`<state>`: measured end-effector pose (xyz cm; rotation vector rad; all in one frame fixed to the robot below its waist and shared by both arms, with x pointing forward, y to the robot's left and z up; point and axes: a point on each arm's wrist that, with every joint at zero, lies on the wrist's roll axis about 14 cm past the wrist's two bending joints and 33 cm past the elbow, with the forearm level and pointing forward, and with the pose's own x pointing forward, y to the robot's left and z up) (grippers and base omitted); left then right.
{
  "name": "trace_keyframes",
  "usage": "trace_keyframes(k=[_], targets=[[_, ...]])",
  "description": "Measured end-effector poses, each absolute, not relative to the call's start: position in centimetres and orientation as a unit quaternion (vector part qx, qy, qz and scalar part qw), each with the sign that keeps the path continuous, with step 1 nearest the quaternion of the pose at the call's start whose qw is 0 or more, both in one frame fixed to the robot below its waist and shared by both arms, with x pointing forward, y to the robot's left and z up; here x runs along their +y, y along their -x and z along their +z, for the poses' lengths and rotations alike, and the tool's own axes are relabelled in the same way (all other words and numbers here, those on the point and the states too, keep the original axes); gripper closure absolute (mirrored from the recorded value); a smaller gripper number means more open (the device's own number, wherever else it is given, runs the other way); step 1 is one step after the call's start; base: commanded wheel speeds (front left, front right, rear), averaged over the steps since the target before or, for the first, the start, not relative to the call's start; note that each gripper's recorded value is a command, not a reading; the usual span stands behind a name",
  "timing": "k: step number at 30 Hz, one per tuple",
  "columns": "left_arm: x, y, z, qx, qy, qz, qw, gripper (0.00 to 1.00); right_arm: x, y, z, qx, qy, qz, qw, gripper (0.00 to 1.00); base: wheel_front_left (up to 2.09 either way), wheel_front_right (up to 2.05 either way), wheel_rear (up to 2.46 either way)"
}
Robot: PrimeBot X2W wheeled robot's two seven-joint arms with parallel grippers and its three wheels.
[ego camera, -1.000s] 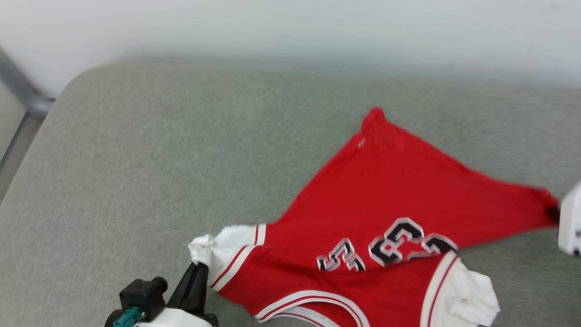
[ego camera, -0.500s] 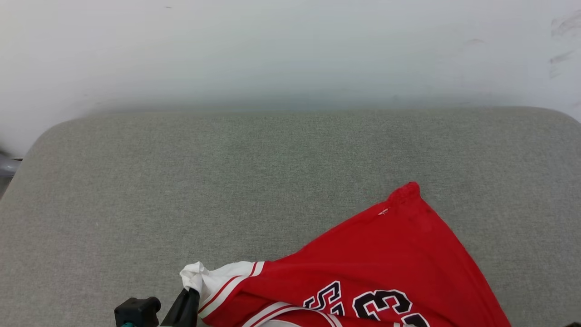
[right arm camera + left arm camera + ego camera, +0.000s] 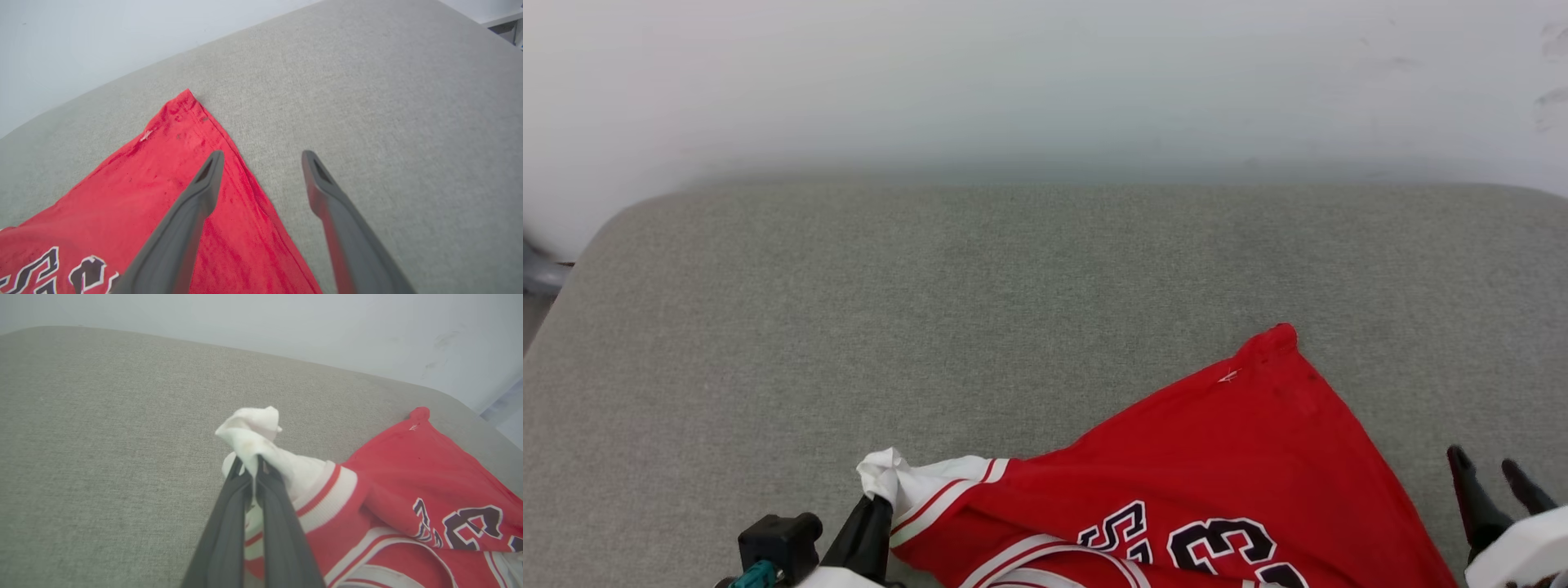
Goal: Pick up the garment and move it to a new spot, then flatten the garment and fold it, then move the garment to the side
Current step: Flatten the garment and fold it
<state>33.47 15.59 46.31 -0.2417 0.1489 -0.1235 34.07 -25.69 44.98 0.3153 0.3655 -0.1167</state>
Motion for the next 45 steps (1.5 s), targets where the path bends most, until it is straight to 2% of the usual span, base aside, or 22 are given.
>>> trace_keyframes(k=[3, 6, 10, 15, 20, 25, 33, 34, 35, 36, 41, 45], targets=[[15.6, -34.1, 46.7, 0.066, 0.123, -0.059, 0.988, 1.00, -25.2, -37.0, 46.2, 0.149, -0.150, -0.040, 0.977, 0.00, 0.00, 0.00, 0.00], [15.5, -34.7, 46.7, 0.062, 0.124, -0.057, 0.989, 1.00, -23.8, -39.9, 46.2, 0.161, -0.135, -0.004, 0.978, 0.00, 0.00, 0.00, 0.00], [15.1, -35.9, 46.8, 0.056, 0.124, -0.061, 0.989, 1.00, -22.1, -43.6, 45.5, 0.230, -0.090, 0.055, 0.967, 0.00, 0.00, 0.00, 0.00], [14.8, -37.3, 46.3, 0.058, 0.123, -0.065, 0.989, 1.00, -20.9, -46.9, 44.2, 0.341, -0.035, 0.104, 0.933, 0.00, 0.00, 0.00, 0.00], [14.9, -38.3, 45.9, 0.058, 0.125, -0.063, 0.989, 1.00, -18.4, -48.5, 42.2, 0.428, 0.015, 0.147, 0.892, 0.00, 0.00, 0.00, 0.00], [14.8, -39.2, 45.3, 0.059, 0.128, -0.061, 0.988, 1.00, -17.2, -49.3, 39.5, 0.476, 0.056, 0.167, 0.861, 0.00, 0.00, 0.00, 0.00], [15.1, -40.0, 43.9, 0.070, 0.129, -0.053, 0.988, 1.00, -16.1, -48.8, 35.3, 0.537, 0.048, 0.185, 0.821, 0.00, 0.00, 0.00, 0.00], [15.2, -40.0, 43.7, 0.071, 0.130, -0.052, 0.988, 1.00, -16.1, -48.7, 35.0, 0.543, 0.043, 0.185, 0.818, 0.23, 0.00, 0.00, 0.00], [15.2, -40.0, 43.6, 0.072, 0.130, -0.051, 0.987, 1.00, -16.1, -48.7, 35.0, 0.546, 0.045, 0.187, 0.815, 0.76, 0.00, 0.00, 0.00], [15.2, -40.0, 43.6, 0.073, 0.131, -0.051, 0.987, 1.00, -16.0, -48.7, 35.0, 0.548, 0.040, 0.188, 0.814, 1.00, 0.00, 0.00, 0.00], [15.3, -39.9, 43.7, 0.070, 0.132, -0.050, 0.988, 1.00, -15.1, -48.3, 35.4, 0.541, 0.028, 0.200, 0.816, 1.00, 0.00, 0.00, 0.00], [16.0, -39.9, 44.5, 0.062, 0.126, -0.046, 0.989, 1.00, -14.8, -49.0, 37.3, 0.503, 0.009, 0.199, 0.841, 1.00, 0.00, 0.00, 0.00]])
